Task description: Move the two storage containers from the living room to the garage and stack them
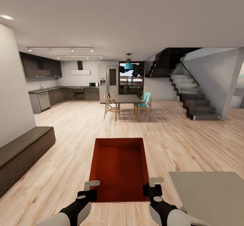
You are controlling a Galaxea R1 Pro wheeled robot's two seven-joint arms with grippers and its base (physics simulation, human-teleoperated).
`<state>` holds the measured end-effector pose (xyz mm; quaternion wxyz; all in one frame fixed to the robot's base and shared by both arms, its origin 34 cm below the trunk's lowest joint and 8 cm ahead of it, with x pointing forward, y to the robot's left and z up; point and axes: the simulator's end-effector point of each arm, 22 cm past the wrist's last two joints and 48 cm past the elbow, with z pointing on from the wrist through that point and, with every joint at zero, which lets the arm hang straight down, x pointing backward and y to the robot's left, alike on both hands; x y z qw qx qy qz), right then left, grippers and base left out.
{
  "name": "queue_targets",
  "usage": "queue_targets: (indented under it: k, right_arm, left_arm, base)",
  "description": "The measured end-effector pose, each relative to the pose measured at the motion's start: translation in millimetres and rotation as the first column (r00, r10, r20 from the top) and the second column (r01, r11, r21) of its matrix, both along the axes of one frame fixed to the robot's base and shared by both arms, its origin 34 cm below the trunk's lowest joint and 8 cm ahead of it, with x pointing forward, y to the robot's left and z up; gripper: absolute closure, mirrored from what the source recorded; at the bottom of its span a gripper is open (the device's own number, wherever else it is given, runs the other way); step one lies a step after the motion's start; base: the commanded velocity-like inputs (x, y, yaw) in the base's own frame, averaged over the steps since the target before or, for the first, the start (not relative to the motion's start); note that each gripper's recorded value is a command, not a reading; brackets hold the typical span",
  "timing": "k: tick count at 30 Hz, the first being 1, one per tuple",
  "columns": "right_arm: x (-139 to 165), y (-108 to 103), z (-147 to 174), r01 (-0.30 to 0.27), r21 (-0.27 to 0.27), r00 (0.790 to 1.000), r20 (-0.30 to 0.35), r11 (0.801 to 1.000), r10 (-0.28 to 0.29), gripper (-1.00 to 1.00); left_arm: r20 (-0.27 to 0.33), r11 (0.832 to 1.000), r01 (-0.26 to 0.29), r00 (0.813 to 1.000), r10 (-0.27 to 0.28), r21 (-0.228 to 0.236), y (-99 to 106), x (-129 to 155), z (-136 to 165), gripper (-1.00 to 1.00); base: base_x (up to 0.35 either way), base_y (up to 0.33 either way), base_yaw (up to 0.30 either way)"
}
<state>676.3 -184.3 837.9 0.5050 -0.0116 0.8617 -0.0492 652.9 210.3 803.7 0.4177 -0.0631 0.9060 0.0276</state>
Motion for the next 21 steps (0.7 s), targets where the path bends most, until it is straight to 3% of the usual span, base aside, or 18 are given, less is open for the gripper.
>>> queue_targets:
  k: [21]
  right_arm:
    - [-0.1,0.2,0.0,0.001,-0.001,1.000,0.000,1.000,-0.001,1.00]
  left_arm:
    - [0.000,1.000,0.000,1.000,0.000,0.000,0.2,0.0,0.0,1.00]
  base:
    - [0.322,0.000,0.000]
